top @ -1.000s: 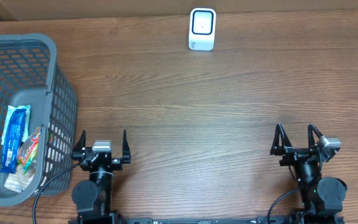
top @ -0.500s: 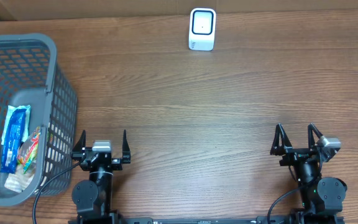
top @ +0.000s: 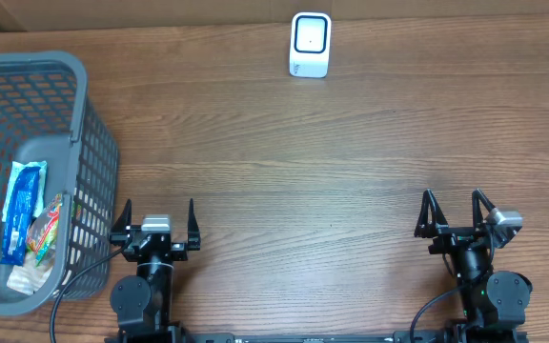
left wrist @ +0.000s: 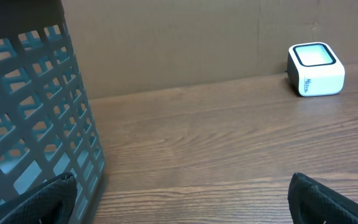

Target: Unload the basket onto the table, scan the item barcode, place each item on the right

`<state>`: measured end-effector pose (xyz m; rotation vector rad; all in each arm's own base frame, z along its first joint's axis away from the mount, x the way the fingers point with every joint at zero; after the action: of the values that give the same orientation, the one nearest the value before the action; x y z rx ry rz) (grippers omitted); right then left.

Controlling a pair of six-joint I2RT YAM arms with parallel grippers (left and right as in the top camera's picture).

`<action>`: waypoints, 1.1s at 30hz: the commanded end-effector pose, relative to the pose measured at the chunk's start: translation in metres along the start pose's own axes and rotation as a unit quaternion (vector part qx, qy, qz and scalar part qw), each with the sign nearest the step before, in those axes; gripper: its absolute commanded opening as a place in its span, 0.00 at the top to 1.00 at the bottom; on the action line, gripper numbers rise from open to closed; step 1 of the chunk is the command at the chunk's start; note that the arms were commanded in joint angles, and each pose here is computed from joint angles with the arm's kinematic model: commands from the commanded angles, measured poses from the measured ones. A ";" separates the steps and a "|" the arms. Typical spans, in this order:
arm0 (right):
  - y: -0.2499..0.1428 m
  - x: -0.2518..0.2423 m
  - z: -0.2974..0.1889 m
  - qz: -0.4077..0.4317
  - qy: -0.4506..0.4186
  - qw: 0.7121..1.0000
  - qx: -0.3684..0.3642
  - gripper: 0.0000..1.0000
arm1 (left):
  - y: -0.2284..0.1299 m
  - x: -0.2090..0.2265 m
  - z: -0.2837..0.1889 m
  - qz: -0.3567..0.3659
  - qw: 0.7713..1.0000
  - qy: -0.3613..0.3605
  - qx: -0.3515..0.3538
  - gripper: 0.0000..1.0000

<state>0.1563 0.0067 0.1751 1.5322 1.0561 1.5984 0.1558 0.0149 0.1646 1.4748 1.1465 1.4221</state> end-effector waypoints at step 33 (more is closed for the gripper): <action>0.010 0.022 -0.008 -0.002 0.079 0.996 0.039 0.00 | 0.005 -0.006 0.000 -0.031 0.998 -0.039 -0.028 0.01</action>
<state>0.1524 0.0190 0.1711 1.5440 1.2240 1.6701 0.1562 0.0116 0.1677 1.4543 1.1122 1.3908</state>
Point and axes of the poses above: each gripper's point midway between its finger pads, its own z axis out along the fingers, its own x axis along the line the jaws close on, y = z × x, the point moved 9 cm from there along -z, back along the fingers, and after that the axes turned 9 degrees about z, right-handed, at the moved point
